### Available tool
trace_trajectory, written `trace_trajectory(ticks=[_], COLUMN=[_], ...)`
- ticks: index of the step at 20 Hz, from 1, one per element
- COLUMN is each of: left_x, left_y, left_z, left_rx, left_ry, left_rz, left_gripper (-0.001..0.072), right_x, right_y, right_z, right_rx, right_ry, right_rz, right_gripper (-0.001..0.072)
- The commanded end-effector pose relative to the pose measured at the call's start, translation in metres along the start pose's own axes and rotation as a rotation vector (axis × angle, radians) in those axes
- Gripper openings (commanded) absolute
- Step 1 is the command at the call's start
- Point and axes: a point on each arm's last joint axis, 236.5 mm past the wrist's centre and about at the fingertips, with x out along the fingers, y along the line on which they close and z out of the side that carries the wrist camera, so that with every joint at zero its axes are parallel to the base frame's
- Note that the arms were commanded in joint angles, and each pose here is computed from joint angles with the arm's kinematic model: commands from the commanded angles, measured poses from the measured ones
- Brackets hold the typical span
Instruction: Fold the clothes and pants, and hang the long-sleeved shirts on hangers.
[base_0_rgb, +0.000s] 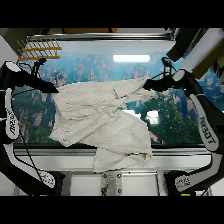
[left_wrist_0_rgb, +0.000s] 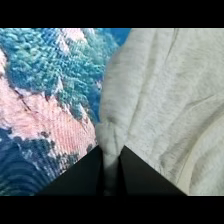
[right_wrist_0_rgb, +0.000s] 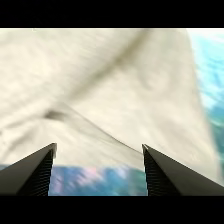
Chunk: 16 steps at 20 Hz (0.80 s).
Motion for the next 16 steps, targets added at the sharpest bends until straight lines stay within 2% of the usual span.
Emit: trace_trajectory(ticks=[1, 6, 7, 8, 9, 11, 14, 16], left_x=[0.0, -0.001, -0.001, -0.001, -0.001, -0.004, -0.027, -0.04], left_y=[0.0, 0.0, 0.0, 0.0, 0.0, 0.004, 0.019, 0.024], left_z=[0.0, 0.001, 0.001, 0.001, 0.0, -0.001, -0.014, -0.03], left_rx=[0.0, -0.001, -0.001, -0.001, -0.005, -0.065, -0.127, -0.175], left_ry=[-0.001, -0.003, -0.003, -0.004, -0.002, -0.005, -0.016, -0.023], left_rz=[0.001, 0.001, 0.001, 0.001, -0.001, 0.003, 0.014, 0.02], left_gripper=[0.0025, 0.0025, 0.0025, 0.0025, 0.0025, 0.0024, 0.0023, 0.0023], right_x=[0.045, 0.077, 0.079, 0.079, 0.076, 0.051, -0.035, -0.1], right_y=[0.05, 0.063, 0.064, 0.066, 0.067, 0.055, -0.019, -0.072], right_z=[-0.006, -0.029, -0.025, -0.02, -0.016, -0.007, 0.008, 0.005], right_rx=[0.033, 0.105, 0.103, 0.1, 0.092, 0.026, -0.127, -0.099], right_ry=[0.02, 0.067, 0.047, 0.025, 0.011, 0.002, 0.017, 0.033], right_rz=[0.043, 0.044, 0.044, 0.046, 0.045, -0.011, -0.296, -0.436], right_gripper=[0.0586, 0.0585, 0.054, 0.032, 0.0055, 0.0027, 0.0027, 0.0027])
